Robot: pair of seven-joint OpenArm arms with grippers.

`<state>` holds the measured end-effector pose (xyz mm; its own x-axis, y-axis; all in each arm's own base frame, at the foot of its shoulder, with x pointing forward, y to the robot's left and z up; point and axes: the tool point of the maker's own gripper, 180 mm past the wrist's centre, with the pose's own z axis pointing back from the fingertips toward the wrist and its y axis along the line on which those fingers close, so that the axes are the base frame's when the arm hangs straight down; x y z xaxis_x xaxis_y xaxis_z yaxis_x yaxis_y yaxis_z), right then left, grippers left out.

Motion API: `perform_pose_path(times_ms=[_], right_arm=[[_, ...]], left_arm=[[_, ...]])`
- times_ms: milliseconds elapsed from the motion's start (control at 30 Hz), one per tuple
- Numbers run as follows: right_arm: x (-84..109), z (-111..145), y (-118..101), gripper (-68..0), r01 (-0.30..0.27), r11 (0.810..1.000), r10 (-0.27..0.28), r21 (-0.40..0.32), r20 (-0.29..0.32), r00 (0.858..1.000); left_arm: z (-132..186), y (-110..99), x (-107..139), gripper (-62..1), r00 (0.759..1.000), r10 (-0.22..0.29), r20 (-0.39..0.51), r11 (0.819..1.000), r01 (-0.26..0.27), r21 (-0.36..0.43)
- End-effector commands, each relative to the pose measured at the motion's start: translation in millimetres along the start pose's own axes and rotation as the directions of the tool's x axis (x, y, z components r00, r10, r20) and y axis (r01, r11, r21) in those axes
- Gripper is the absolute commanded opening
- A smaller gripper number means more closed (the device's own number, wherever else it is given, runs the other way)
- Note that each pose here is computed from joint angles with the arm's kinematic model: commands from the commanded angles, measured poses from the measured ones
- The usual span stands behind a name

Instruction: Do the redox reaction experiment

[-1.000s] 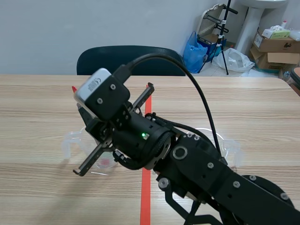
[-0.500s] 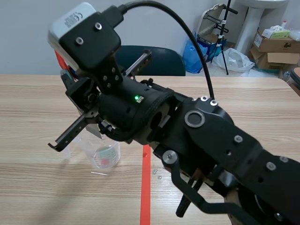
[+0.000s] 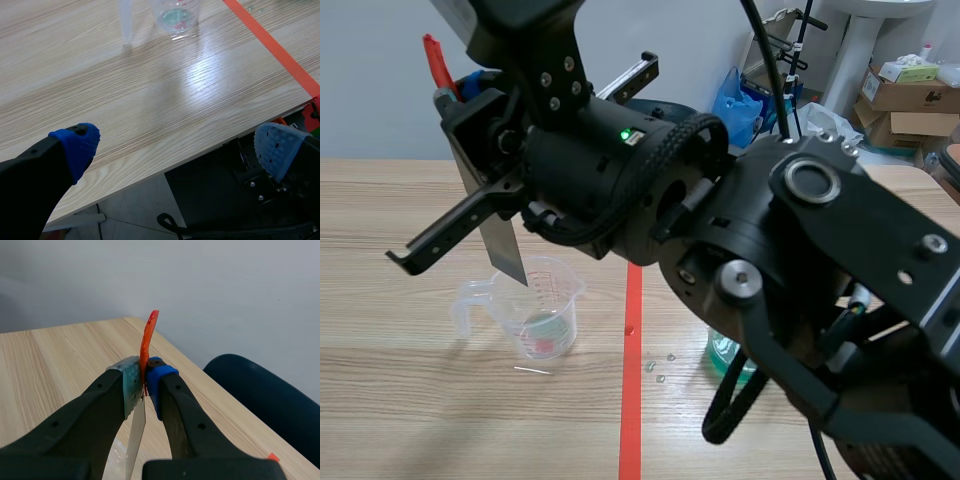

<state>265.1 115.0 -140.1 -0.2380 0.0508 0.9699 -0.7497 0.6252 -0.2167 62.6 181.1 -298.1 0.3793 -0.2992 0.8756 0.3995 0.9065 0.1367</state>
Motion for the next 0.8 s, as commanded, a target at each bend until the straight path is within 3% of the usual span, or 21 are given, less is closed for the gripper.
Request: perform_pose_path(times_ms=[0, 267, 767], right_arm=[[7.9, -1, -10, -66.2, -0.011, 1.0, 0.011, -0.025, 0.023, 1.0], [7.1, 1, -21, -66.2, -0.019, 0.998, 0.019, -0.054, 0.017, 1.0], [10.6, 1, -21, -66.2, -0.019, 0.998, 0.02, -0.054, 0.037, 0.999]], left_arm=[[-1, 2, 8, 1.4, 1.0, -0.003, 0.027, 1.0, 0.003, -0.001], [-1, 2, 8, 1.4, 1.0, -0.003, 0.027, 1.0, 0.003, -0.001], [-1, 2, 8, 1.4, 1.0, -0.003, 0.027, 1.0, 0.003, -0.001]])
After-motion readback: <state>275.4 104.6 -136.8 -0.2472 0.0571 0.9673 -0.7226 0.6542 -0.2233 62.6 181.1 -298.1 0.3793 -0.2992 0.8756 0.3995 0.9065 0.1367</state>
